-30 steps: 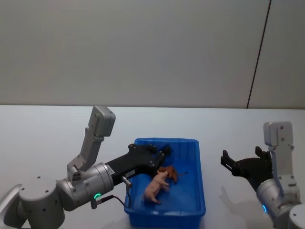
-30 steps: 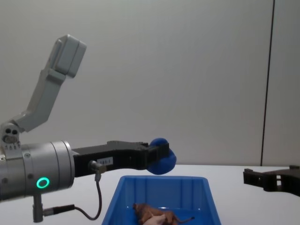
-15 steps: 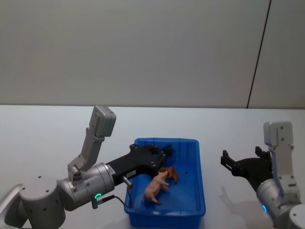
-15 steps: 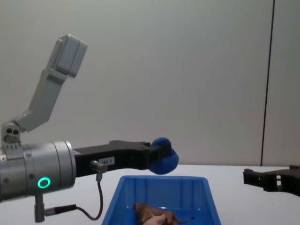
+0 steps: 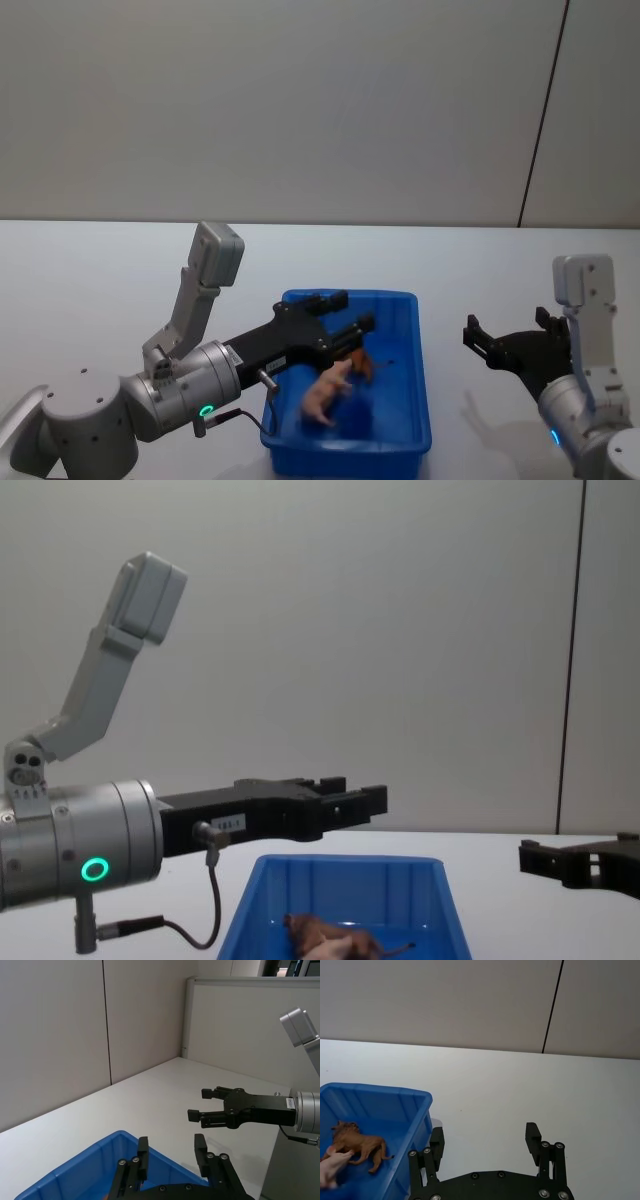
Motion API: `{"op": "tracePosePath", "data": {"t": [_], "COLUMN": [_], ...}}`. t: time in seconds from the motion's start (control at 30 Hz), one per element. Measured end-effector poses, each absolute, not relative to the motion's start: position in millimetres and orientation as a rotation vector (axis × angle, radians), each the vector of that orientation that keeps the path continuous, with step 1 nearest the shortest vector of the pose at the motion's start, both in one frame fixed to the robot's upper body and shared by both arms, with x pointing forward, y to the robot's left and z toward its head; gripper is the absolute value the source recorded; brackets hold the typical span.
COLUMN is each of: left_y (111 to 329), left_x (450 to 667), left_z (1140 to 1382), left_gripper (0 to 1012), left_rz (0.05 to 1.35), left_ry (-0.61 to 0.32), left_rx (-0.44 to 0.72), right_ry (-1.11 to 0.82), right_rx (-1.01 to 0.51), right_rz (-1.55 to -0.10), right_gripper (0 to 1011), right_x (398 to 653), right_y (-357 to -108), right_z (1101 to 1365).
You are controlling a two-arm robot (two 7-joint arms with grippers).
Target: Pick up the two dolls from the table and place them into the box.
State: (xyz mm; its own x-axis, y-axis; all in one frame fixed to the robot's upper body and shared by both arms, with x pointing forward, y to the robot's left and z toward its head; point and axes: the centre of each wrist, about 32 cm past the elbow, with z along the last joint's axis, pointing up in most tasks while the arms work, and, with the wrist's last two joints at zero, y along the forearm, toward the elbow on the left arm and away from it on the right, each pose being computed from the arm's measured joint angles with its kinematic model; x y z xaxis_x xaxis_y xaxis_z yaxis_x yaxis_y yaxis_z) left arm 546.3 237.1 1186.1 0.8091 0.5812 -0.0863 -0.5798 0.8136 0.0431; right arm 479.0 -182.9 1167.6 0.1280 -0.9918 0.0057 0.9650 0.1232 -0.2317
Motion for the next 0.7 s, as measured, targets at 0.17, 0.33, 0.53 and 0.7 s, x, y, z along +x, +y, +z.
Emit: {"op": "tracePosePath", "data": {"t": [0.17,0.33,0.53,0.7], "left_y": [237.2,237.2,237.2,237.2], "left_x": [546.3,546.4,546.4,546.4], "left_z": [1186.0,1186.0,1186.0,1186.0], "left_gripper": [685,824,988,1001], "left_rz": [0.620,0.620,0.619,0.619], "left_ry": [0.097,0.097,0.097,0.097], "left_rx": [0.015,0.015,0.015,0.015], "right_ry": [0.164,0.164,0.164,0.164], "right_rx": [-0.196,-0.196,-0.196,-0.196], "right_rz": [-1.436,-1.436,-1.436,-1.436], "right_gripper": [1001,1001,1001,1001], "right_x": [479.0,479.0,479.0,479.0], "right_y": [-182.9,-182.9,-182.9,-182.9], "right_z": [1167.6,1167.6,1167.6,1167.6]}}
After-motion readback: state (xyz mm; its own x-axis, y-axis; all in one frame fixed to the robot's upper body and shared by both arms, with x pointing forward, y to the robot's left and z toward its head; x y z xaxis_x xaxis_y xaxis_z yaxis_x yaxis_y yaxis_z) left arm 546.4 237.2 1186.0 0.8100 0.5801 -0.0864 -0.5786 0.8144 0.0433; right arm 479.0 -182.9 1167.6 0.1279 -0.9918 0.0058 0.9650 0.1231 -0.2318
